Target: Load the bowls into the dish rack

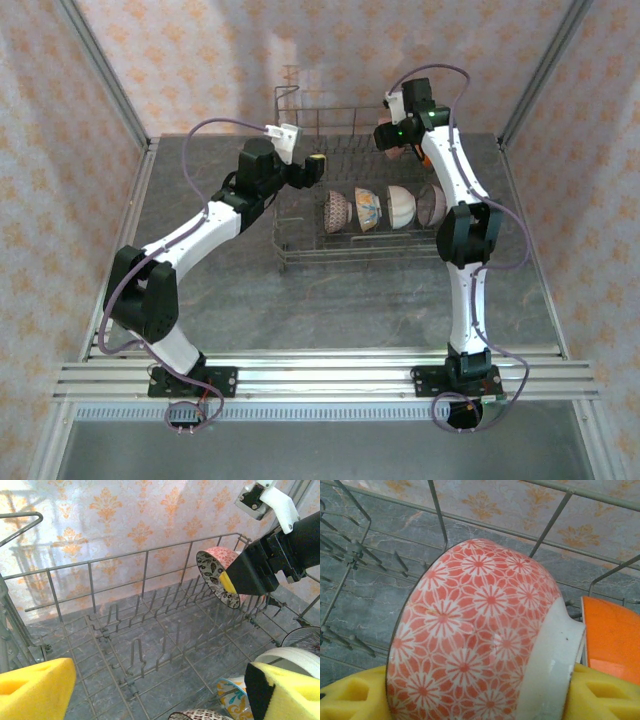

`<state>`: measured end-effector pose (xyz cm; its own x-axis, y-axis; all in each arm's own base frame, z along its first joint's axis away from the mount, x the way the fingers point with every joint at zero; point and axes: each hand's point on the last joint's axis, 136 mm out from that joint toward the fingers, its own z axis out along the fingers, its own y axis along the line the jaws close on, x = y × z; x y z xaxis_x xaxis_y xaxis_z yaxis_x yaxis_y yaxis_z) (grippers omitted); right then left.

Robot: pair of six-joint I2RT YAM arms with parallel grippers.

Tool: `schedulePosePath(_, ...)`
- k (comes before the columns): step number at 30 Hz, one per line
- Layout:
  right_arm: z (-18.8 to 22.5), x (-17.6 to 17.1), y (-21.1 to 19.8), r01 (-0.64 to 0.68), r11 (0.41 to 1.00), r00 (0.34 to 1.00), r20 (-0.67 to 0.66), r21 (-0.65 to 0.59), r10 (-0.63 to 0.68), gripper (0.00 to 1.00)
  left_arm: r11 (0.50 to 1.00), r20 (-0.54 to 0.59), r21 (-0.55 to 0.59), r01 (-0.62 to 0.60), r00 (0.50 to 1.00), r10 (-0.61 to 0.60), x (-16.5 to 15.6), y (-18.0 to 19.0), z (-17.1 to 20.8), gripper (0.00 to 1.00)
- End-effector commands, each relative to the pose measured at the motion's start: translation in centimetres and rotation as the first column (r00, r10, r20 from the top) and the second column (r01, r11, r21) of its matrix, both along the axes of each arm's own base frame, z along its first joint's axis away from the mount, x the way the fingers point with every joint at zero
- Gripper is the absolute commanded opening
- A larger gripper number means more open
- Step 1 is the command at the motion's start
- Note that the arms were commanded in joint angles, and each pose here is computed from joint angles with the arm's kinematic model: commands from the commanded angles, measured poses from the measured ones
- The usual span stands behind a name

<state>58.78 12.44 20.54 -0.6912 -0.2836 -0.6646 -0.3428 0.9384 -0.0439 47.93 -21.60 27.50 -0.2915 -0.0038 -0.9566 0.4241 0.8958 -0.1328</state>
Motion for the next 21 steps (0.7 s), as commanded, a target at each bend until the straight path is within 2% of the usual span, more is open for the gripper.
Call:
schedulePosePath(1, -0.3, 0.4, -1.0, 0.016, 1.000, 1.000, -0.009, -0.006, -0.016, 0.41, 1.000, -0.006, 0.008, -0.017, 1.000, 0.017, -0.3, 0.8, -0.8, 0.88)
schedulePosePath(15, -2.0, -0.2, -0.4, -0.030, 0.999, 0.997, -0.068, 0.035, 0.033, 0.41, 1.000, -0.002, 0.012, -0.008, 1.000, 0.008, -0.4, 1.1, -1.7, 0.89)
schedulePosePath(21, -1.9, -0.6, -1.2, -0.044, 0.999, 0.997, -0.068, -0.026, 0.043, 0.41, 1.000, -0.011, 0.014, -0.002, 1.000, 0.002, -0.4, 1.1, -2.4, 0.89)
